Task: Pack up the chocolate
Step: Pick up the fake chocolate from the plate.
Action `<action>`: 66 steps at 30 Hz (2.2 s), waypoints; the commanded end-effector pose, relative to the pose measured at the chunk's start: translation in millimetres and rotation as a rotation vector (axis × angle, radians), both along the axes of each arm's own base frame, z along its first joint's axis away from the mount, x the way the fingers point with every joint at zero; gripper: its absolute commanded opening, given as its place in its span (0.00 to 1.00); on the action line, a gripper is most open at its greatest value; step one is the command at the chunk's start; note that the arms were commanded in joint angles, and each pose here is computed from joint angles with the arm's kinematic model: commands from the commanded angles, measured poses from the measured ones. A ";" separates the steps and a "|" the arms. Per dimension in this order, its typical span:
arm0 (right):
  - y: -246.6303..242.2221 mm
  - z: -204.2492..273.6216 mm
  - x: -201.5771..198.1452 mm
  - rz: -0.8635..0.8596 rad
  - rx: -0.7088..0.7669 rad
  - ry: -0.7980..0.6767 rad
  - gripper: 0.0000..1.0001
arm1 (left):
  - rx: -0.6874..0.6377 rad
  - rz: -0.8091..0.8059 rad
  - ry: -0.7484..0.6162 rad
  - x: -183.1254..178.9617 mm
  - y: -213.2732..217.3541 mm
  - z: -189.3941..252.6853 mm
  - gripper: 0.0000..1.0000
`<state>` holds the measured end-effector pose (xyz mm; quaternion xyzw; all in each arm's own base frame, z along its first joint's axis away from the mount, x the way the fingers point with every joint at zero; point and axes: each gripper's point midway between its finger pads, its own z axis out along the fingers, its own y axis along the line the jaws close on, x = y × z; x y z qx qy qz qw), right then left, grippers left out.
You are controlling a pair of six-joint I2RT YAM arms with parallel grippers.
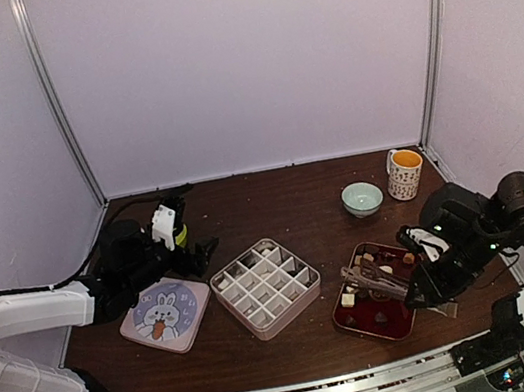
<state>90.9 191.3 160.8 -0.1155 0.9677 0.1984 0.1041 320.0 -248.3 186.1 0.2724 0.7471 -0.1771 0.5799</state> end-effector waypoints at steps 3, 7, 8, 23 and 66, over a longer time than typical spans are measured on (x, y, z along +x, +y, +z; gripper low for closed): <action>-10.6 -10.5 -5.1 -0.066 -0.024 0.051 0.33 | -0.028 -0.009 -0.046 4.0 -6.0 17.7 0.98; -13.5 -14.8 -7.5 -0.067 -0.037 0.064 0.33 | -0.029 -0.008 -0.046 4.0 -6.1 17.9 0.98; -14.8 -16.7 -8.3 -0.067 -0.044 0.067 0.33 | -0.030 -0.008 -0.046 4.1 -6.0 18.0 0.98; -12.0 -27.8 -10.1 -0.046 -0.065 0.088 0.34 | -0.027 -0.008 -0.044 4.1 -6.1 16.8 0.98; -11.9 -19.6 3.4 -0.068 -0.061 0.052 0.23 | -0.027 -0.008 -0.045 4.4 -6.1 16.9 0.98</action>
